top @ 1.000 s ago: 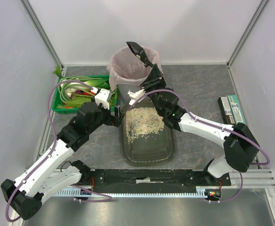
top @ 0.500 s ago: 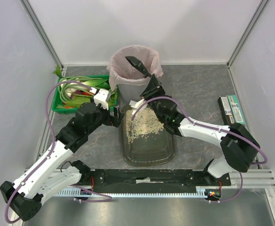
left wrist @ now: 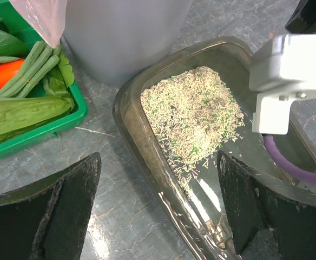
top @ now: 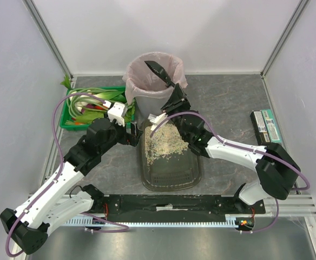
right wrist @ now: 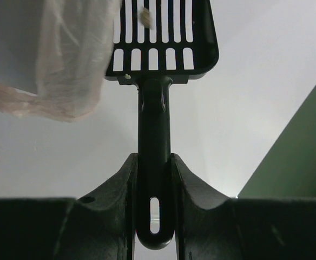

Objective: Clean the litter box

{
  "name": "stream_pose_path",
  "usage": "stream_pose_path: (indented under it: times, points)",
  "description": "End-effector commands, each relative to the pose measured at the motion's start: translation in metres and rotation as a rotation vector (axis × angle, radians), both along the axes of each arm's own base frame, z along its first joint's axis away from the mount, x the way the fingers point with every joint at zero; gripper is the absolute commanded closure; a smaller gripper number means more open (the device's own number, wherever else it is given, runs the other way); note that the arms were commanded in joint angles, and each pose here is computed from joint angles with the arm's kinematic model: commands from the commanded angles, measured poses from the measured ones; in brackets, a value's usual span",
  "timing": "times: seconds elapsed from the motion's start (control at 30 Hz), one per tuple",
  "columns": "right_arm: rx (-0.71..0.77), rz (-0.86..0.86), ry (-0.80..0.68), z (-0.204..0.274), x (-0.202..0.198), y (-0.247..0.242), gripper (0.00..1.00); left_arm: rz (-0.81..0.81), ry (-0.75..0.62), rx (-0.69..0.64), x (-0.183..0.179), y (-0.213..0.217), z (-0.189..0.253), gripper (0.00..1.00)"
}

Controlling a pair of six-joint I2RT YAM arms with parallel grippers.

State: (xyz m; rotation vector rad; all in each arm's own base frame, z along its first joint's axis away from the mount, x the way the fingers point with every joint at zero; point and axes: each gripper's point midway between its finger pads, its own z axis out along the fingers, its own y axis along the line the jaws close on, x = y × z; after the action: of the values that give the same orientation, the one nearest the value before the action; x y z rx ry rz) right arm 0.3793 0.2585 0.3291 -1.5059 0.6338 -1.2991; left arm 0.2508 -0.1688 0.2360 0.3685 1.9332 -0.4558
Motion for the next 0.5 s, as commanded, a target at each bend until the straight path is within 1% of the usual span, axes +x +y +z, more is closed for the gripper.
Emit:
stream_pose_path:
  times: [0.0,0.13,0.3,0.47]
  points:
    - [-0.114,-0.081,-0.221,0.064,-0.007,-0.005,1.0,-0.011,-0.039,0.008,0.001,0.001,0.008,0.07]
    - [-0.127,-0.07,-0.233,0.054,-0.009,-0.002,1.0,-0.01,-0.041,0.004,0.001,0.001,0.009,0.07]
    - [-0.111,-0.104,-0.232,0.048,-0.008,-0.007,1.0,-0.014,-0.041,0.005,0.001,0.001,0.009,0.07]
    - [-0.135,-0.118,-0.151,0.015,-0.008,-0.017,1.0,-0.014,-0.043,0.004,0.0,0.001,0.009,0.07]
